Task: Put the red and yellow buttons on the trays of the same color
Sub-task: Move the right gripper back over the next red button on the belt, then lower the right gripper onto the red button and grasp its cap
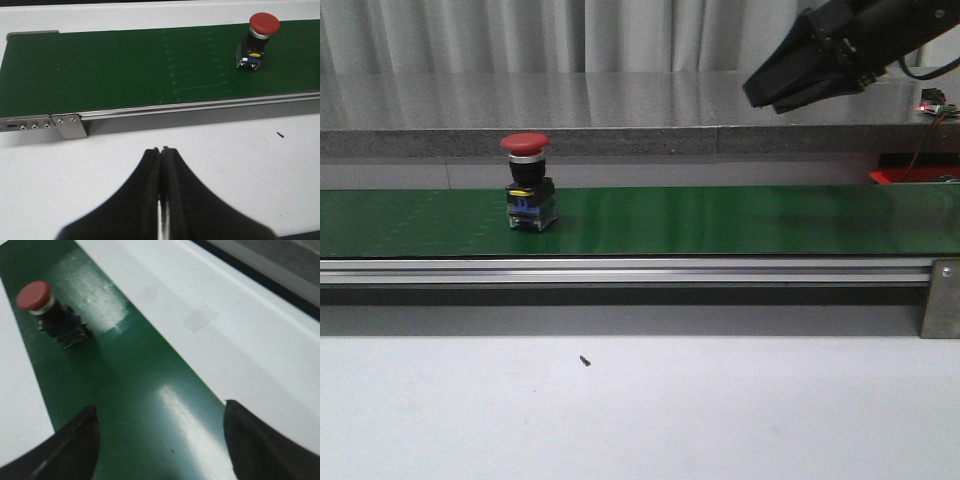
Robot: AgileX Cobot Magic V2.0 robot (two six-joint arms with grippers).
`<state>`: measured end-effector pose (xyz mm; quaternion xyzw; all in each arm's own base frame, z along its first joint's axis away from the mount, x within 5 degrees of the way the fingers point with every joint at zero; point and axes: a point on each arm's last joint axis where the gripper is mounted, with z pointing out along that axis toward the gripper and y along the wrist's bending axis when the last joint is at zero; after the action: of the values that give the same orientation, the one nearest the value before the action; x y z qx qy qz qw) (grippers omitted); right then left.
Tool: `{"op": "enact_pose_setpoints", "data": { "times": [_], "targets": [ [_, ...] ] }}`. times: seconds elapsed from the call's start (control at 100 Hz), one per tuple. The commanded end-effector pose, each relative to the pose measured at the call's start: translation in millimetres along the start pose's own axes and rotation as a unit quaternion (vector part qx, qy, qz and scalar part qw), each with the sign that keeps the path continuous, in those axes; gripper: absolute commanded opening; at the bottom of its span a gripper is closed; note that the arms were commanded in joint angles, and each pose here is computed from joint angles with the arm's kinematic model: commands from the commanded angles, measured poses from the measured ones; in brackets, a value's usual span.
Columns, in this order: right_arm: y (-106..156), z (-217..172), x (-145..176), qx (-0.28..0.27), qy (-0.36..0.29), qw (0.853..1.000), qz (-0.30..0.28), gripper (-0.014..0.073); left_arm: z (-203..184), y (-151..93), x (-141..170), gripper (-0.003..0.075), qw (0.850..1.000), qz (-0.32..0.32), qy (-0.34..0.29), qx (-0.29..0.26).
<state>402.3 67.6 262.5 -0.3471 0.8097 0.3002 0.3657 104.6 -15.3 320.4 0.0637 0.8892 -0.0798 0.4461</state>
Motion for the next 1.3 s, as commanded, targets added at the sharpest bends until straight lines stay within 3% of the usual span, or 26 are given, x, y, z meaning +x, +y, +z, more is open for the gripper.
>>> {"op": "enact_pose_setpoints", "data": {
  "times": [0.0, 0.21, 0.46, 0.95, 1.29],
  "targets": [
    [29.1, -10.1, -31.5, -0.019, -0.041, 0.997, -0.060, 0.0526, -4.4, -0.9, -12.5, -0.0020, 0.999, -0.007, -0.046, 0.000],
    [61.5, 16.4, -40.3, -0.058, -0.035, 0.989, -0.129, 0.0526, -4.4, -0.9, -12.5, -0.0020, 0.999, -0.007, -0.046, 0.000],
    [83.7, 36.5, -47.4, -0.059, -0.037, 0.981, -0.179, 0.0526, -4.4, -0.9, -12.5, -0.0020, 0.999, -0.007, -0.046, 0.000],
    [107.8, 61.6, -57.2, -0.030, -0.053, 0.979, -0.194, 0.0526, -4.4, -0.9, -12.5, -0.0020, 0.999, -0.007, -0.046, 0.000],
    [97.0, 84.5, -46.7, -0.025, -0.049, 0.988, -0.146, 0.0526, -4.4, -0.9, -12.5, -0.0020, 0.999, -0.007, -0.046, 0.000]
  ]
}}
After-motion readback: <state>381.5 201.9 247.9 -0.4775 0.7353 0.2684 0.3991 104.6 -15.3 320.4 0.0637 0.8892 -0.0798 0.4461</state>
